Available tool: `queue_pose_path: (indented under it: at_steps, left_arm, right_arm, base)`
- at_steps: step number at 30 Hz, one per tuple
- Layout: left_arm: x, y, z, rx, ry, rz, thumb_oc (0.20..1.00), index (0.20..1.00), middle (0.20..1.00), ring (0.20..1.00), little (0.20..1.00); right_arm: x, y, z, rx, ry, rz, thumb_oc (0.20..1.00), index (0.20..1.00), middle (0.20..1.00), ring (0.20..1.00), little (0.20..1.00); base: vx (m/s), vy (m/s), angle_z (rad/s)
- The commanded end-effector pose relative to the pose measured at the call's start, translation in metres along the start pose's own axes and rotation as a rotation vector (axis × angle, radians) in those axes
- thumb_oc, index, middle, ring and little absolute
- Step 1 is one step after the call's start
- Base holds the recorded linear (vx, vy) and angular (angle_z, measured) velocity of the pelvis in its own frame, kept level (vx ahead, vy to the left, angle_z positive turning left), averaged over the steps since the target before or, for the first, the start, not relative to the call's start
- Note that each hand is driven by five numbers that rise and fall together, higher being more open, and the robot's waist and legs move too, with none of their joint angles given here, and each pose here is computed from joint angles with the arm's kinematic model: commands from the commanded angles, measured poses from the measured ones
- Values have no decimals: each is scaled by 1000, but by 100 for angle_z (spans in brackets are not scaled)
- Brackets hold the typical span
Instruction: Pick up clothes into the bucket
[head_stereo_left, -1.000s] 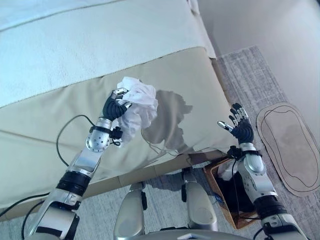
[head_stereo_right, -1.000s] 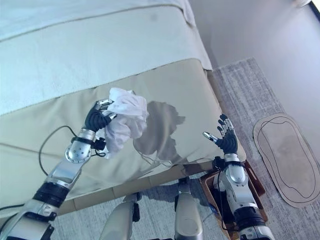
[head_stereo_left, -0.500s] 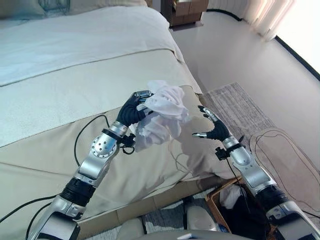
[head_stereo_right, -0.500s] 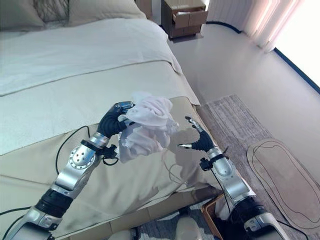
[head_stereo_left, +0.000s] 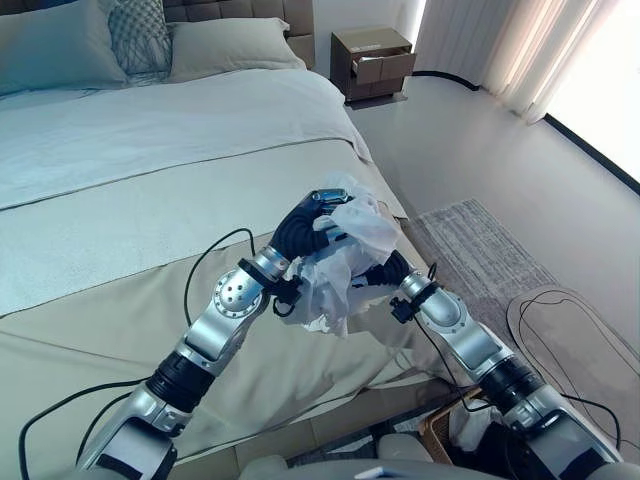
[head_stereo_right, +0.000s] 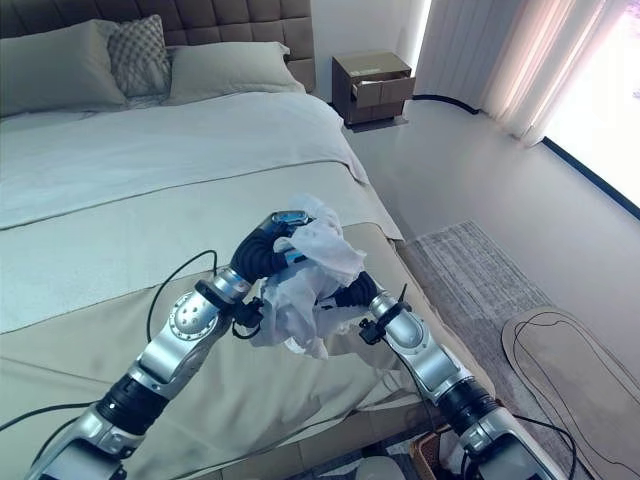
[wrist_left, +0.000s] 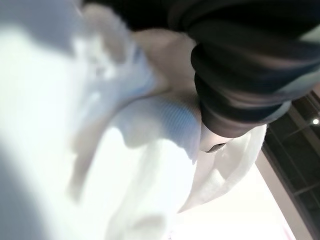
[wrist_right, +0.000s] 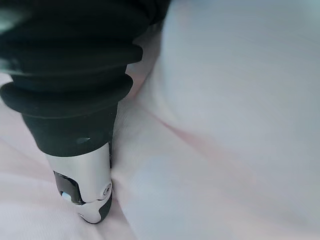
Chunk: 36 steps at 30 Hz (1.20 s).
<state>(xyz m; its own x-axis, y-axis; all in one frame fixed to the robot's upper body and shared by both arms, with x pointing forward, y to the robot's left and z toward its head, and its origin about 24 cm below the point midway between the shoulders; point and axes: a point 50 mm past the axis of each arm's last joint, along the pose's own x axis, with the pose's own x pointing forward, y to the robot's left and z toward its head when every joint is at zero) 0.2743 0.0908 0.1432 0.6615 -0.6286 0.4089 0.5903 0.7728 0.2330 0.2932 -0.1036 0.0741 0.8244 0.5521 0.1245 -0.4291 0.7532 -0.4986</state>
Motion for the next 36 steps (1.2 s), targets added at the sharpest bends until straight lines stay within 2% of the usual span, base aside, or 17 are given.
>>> queue_pose_path:
  at_steps: [1,3,4,5,15,23,25,26,28,29,36]
  left_arm:
    - [21,-11,29,-61,-171,-46,200,200,200,200,200]
    - [24,-15,29,-72,-174,-52,200,200,200,200,200]
    - [25,-17,30,-78,-179,-58,200,200,200,200,200]
    - [26,-18,31,-78,-181,-62,200,200,200,200,200]
    - [30,3,49,38,-250,7,200,200,200,200,200]
    - [2,21,50,11,-276,167,200,200,200,200,200]
    - [0,21,48,9,-267,173,200,200,200,200,200]
    - [-8,27,37,-4,-230,250,200,200,200,200,200]
    - [-17,32,29,-12,-194,307,570,570,570,570,570]
    - [-23,35,22,-20,-168,343,1000,1000,1000,1000,1000]
    - [-57,44,-16,-42,18,485,1000,1000,1000,1000,1000]
  right_arm:
    - [27,5,38,19,-171,-3,1000,1000,1000,1000,1000]
    - [29,11,39,31,-173,19,1000,1000,1000,1000,1000]
    - [30,14,41,34,-179,36,511,511,511,511,511]
    - [30,17,40,37,-174,52,200,200,200,200,200]
    - [10,16,2,101,-2,32,200,200,200,200,200]
    - [-46,-2,-44,132,197,-150,200,200,200,200,200]
    - [-49,-3,-48,138,213,-161,200,200,200,200,200]
    - [-61,-5,-56,201,246,-230,200,200,200,200,200]
    - [-71,-8,-61,251,267,-279,200,200,200,200,200]
    - [-76,-10,-62,269,273,-303,200,200,200,200,200]
    - [-108,-28,-75,390,310,-520,200,200,200,200,200]
  base:
    - [0,0,0]
    - [0,0,0]
    - [0,0,0]
    - [18,3,4]
    - [20,8,6]
    - [-2,14,1]
    - [-13,16,-1]
    - [3,37,-2]
    - [-20,44,-1]
    - [-30,44,0]
    - [-29,65,-4]
